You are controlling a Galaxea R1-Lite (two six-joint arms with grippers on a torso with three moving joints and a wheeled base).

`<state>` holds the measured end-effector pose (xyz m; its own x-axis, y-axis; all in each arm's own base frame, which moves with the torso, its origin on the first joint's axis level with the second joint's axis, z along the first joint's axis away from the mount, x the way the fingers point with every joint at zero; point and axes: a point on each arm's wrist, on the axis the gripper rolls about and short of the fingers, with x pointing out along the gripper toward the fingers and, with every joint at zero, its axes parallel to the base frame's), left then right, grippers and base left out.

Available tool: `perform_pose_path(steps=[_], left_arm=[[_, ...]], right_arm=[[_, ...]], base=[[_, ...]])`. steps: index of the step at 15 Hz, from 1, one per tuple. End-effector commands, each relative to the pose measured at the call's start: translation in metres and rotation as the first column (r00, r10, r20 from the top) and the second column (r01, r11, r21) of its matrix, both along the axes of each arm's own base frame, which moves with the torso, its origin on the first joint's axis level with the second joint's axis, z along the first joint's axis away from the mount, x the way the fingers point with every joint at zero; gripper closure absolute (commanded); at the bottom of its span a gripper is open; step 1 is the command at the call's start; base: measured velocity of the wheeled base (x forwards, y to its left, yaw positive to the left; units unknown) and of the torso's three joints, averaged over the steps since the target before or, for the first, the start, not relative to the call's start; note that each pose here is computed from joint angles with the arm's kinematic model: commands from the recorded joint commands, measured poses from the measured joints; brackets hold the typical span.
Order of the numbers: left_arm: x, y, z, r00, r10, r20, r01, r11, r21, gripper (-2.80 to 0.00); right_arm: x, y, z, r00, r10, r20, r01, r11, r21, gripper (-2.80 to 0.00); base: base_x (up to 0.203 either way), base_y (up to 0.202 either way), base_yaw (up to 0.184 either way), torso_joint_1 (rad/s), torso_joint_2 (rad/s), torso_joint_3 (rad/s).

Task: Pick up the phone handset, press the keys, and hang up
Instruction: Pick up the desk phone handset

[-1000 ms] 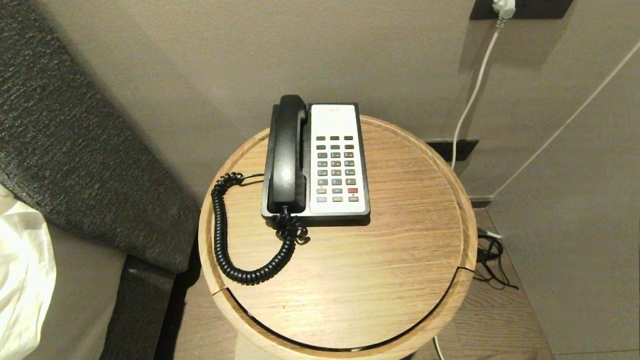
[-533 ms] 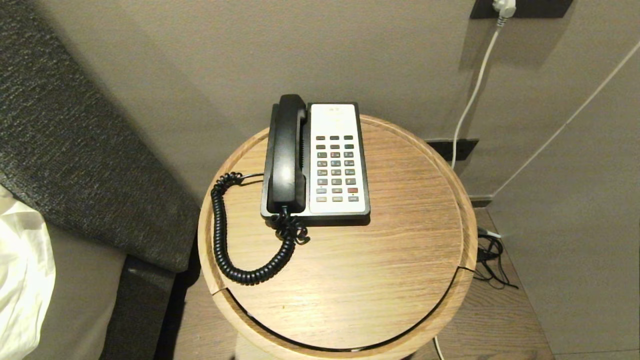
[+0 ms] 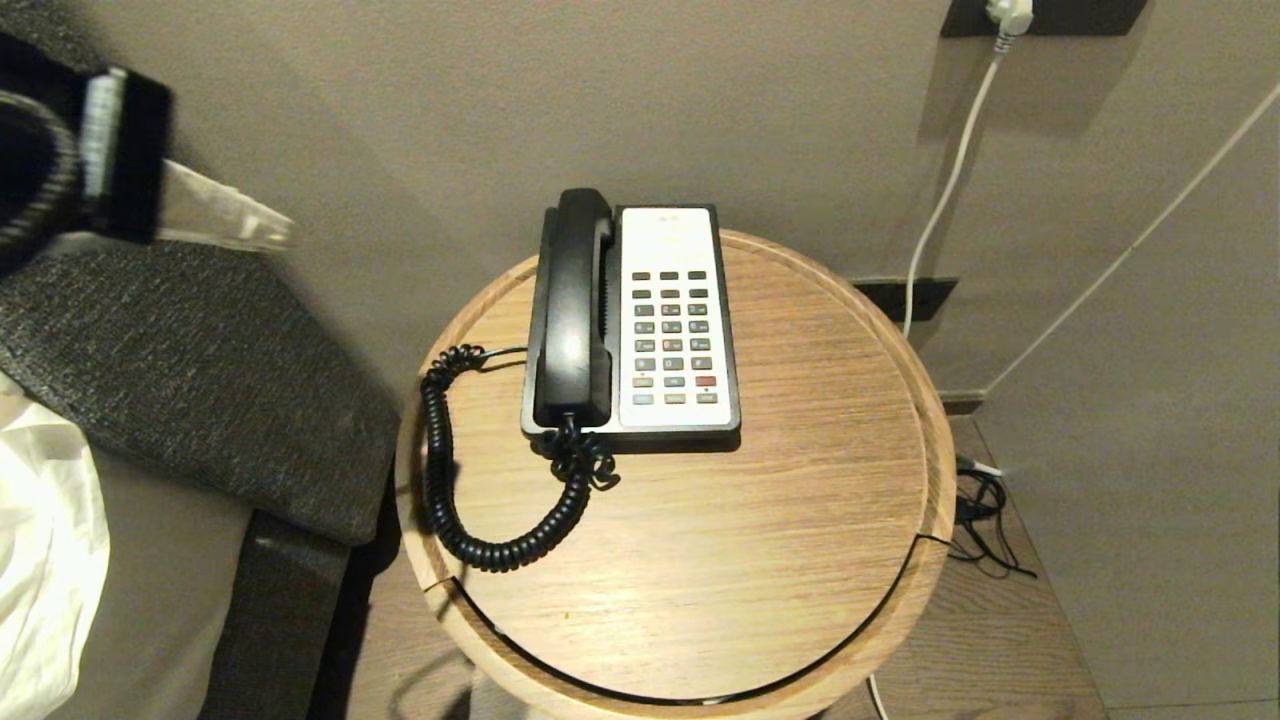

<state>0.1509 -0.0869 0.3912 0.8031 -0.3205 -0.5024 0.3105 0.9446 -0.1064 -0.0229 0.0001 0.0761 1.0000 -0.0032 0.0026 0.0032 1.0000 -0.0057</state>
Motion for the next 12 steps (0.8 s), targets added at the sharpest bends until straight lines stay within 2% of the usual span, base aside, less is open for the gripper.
perform_pose_path(steps=[1,2,5,8,12], left_arm=[[0.035,-0.061,-0.031,0.995,0.094,-0.024,-0.088,0.976,0.199,0.00],[0.041,-0.073,-0.038,0.991,0.133,-0.006,-0.128,0.965,0.229,0.00],[0.051,-0.086,-0.043,0.985,0.171,0.030,-0.173,0.957,0.233,0.00],[0.058,-0.094,-0.039,0.979,0.183,0.086,-0.196,0.965,0.175,0.00],[0.055,-0.099,-0.036,0.980,0.174,0.095,-0.186,0.974,0.127,0.00]], right_arm=[[0.000,0.000,0.000,1.000,0.000,0.002,0.000,1.000,0.000,0.00],[0.000,0.000,0.000,1.000,0.000,0.002,0.000,1.000,0.000,0.00],[0.000,0.000,0.000,1.000,0.000,0.002,0.000,1.000,0.000,0.00],[0.000,0.000,0.000,1.000,0.000,0.002,0.000,1.000,0.000,0.00],[0.000,0.000,0.000,1.000,0.000,0.002,0.000,1.000,0.000,0.00]], base=[[0.000,0.000,0.000,0.000,0.00,0.000],[0.000,0.000,0.000,0.000,0.00,0.000],[0.000,0.000,0.000,0.000,0.00,0.000],[0.000,0.000,0.000,0.000,0.00,0.000],[0.000,0.000,0.000,0.000,0.00,0.000]])
